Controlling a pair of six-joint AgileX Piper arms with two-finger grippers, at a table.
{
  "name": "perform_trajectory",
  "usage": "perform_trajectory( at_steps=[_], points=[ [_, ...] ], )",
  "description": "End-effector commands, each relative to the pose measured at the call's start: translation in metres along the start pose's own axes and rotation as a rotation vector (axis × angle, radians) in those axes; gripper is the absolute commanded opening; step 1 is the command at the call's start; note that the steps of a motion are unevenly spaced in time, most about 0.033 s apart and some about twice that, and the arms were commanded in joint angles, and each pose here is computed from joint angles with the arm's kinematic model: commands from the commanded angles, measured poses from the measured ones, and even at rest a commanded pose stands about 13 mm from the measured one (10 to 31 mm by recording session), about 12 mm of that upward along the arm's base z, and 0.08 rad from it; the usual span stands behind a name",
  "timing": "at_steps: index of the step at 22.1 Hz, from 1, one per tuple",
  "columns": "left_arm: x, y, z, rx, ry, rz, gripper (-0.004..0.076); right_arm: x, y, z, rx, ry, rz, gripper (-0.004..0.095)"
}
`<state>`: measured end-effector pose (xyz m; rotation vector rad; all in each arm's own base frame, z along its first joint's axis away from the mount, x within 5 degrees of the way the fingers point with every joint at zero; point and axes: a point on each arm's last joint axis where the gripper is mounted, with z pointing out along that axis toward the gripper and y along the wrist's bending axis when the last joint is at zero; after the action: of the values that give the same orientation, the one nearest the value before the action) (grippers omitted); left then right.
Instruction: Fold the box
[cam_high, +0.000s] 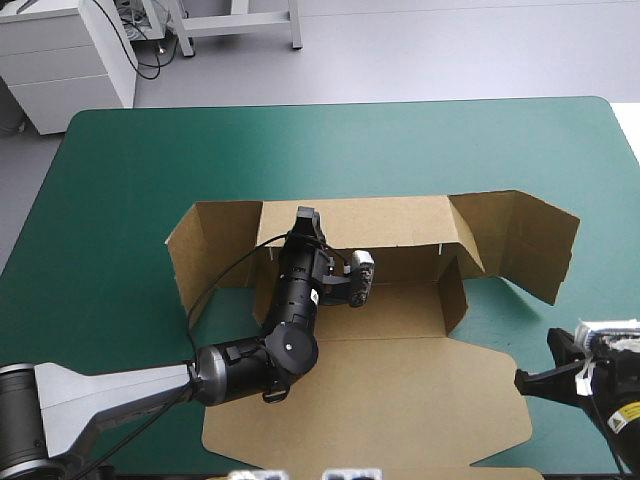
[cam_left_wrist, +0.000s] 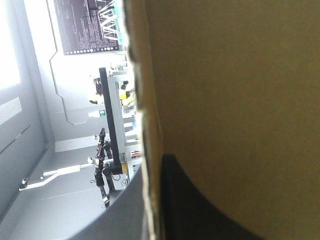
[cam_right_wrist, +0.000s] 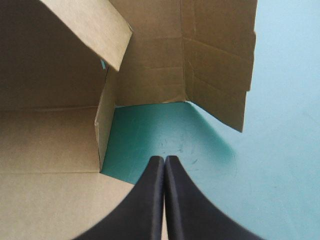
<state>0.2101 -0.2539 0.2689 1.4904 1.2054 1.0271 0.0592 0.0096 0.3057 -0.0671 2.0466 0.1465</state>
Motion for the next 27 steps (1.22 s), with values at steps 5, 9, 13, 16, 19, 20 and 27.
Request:
perform_trajectory(
  at_steps=[5,9,13,16,19,20,27],
  points=[
    [0.002,0.023,-0.008,-0.123,-0.021,-0.014,-0.0008,-0.100,0.006,0.016,0.003,-0.078,-0.023,-0.0017],
    [0.002,0.023,-0.008,-0.123,-0.021,-0.014,-0.0008,-0.157,0.009,0.043,0.005,-0.065,-0.075,-0.0017],
    [0.002,0.023,-0.008,-0.122,-0.023,-0.014,-0.0008,-0.219,0.012,0.107,0.002,0.078,-0.153,-0.0018],
    [0.001,0.022,-0.008,-0.119,-0.028,-0.014,-0.0008,-0.244,0.012,0.158,-0.006,0.112,-0.191,-0.0018],
    [0.001,0.022,-0.008,-0.119,-0.028,-0.014,-0.0008,-0.243,0.007,0.231,0.009,0.252,-0.216,-0.0018],
    [0.001,0.022,-0.008,-0.118,-0.027,-0.015,-0.0008,-0.237,0.004,0.251,0.020,0.308,-0.216,-0.0019],
    [0.004,0.024,-0.008,-0.135,0.000,-0.015,-0.0008,-0.220,0.011,0.254,-0.115,0.486,-0.216,-0.0019]
  ],
)
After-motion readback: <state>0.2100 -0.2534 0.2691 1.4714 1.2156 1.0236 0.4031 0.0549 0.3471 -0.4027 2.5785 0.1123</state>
